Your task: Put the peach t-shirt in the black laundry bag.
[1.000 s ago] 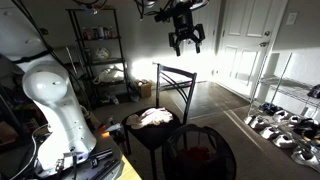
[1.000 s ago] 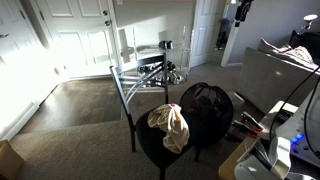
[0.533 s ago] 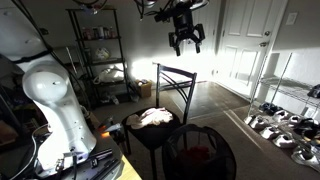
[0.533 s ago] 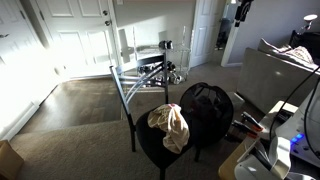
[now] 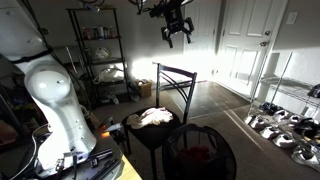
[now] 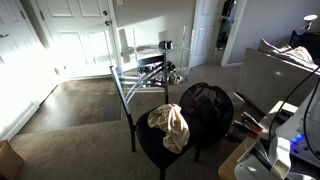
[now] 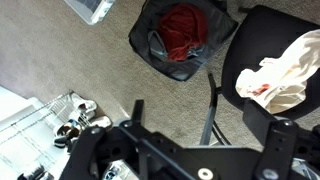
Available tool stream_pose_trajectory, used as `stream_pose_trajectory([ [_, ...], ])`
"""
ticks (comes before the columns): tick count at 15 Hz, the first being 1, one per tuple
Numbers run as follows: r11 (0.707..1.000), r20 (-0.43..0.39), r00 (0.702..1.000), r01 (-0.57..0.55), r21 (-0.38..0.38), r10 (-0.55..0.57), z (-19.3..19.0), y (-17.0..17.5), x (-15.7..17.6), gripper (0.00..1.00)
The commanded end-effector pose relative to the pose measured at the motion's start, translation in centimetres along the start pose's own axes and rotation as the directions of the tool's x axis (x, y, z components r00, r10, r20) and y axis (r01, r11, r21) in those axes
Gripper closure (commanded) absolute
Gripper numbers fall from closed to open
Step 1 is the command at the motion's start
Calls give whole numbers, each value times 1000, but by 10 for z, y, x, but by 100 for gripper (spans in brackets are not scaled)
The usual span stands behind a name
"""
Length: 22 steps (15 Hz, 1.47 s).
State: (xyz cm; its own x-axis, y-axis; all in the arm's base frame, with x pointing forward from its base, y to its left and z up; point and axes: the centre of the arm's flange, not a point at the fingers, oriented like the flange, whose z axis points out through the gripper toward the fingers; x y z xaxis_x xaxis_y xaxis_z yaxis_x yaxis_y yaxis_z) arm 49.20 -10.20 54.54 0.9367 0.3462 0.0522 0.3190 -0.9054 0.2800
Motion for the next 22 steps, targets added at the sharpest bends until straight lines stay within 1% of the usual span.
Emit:
stream_pose_trajectory([
  [1,992,-27,993,113,-50,-115,2,-30,38,0],
  [3,986,-12,987,158,-53,-159,21,-43,49,0],
  [5,982,7,983,183,-36,-183,38,-49,57,0],
  [8,980,18,980,199,22,-199,58,-54,66,0],
  [9,988,30,987,157,5,-157,53,-57,58,0],
  [11,986,41,985,168,13,-168,62,-59,62,0],
  [17,986,38,985,168,11,-168,61,-58,64,0],
  [18,993,39,992,119,7,-119,50,-54,62,0],
  [19,994,30,994,105,0,-105,47,-55,62,0],
  [20,995,31,995,100,-19,-99,46,-58,65,0],
  [22,993,37,993,113,-31,-112,47,-68,72,0],
])
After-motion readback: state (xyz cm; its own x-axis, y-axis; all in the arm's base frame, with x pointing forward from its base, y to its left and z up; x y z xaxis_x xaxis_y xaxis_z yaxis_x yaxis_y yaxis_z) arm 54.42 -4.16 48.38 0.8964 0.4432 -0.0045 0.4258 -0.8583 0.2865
